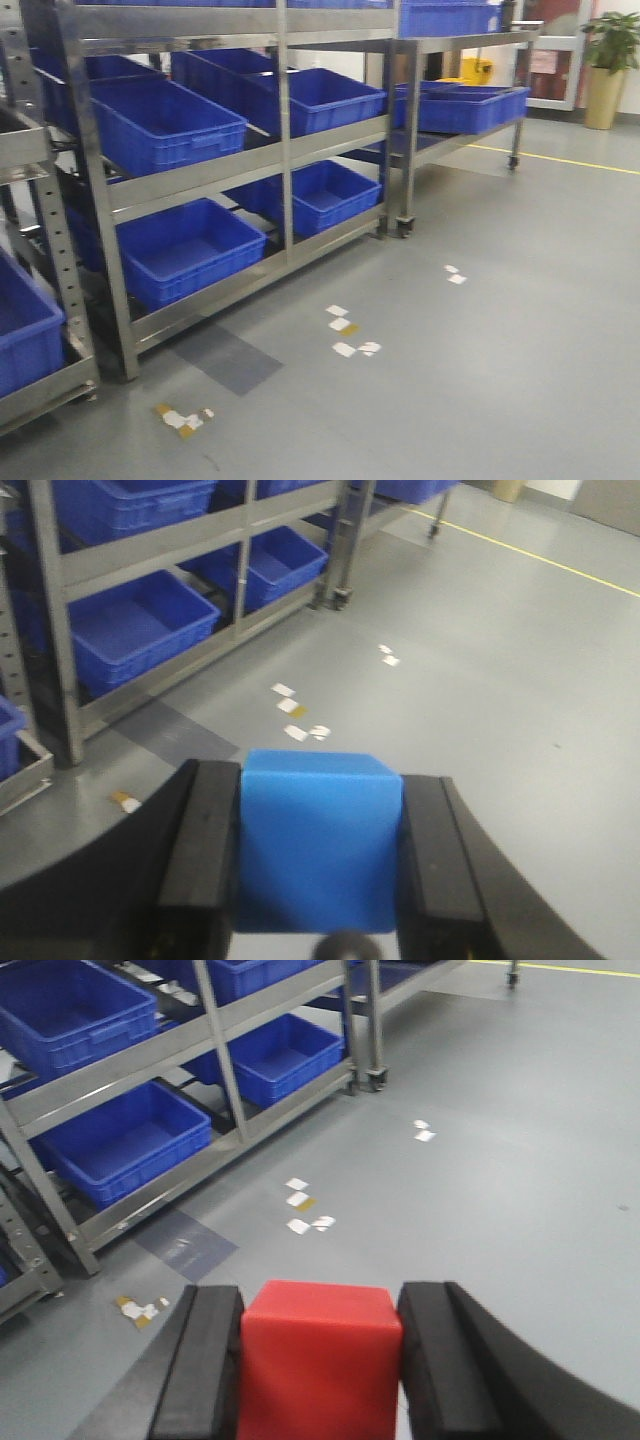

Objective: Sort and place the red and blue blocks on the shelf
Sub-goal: 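Turn the base toward the shelf of blue bins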

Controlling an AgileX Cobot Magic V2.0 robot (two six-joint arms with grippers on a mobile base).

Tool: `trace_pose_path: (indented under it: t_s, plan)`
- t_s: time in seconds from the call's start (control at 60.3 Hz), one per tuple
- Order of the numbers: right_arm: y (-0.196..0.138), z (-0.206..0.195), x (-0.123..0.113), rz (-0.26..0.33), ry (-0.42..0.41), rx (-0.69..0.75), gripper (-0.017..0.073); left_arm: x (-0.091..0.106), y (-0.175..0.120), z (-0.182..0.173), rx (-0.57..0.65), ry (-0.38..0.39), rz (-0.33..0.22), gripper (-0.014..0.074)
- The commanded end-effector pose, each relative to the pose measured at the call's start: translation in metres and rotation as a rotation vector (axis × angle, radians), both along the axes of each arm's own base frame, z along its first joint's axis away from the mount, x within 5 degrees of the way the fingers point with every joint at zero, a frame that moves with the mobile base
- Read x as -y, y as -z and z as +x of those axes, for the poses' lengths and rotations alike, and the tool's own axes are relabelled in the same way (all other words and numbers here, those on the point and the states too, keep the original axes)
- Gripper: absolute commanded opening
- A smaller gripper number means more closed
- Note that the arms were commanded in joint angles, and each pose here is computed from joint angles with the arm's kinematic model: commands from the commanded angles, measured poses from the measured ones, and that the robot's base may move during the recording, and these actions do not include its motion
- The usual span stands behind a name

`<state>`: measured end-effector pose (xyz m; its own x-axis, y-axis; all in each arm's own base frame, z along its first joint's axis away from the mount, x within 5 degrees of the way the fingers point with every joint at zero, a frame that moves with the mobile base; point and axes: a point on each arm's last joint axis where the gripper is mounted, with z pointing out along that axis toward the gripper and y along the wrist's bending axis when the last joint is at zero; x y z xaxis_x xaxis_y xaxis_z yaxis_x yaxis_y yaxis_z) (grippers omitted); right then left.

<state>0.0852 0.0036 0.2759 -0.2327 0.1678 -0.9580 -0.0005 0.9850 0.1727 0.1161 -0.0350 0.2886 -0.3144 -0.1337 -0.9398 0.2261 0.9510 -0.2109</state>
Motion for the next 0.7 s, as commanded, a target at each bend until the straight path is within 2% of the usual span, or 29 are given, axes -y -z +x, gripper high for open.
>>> trace_pose_path:
  t_s: [0.0,0.68]
  plan:
    - [-0.0174,0.0011,0.0010,-0.009,0.009,0.116,0.0051,0.0006,-0.0180,0.0022,0.117,-0.001,-0.031,0.0122]
    - [-0.0174,0.0011,0.0010,-0.009,0.009,0.116,0.0051,0.0006,-0.0180,0.0022,0.117,-0.001,-0.031,0.0122]
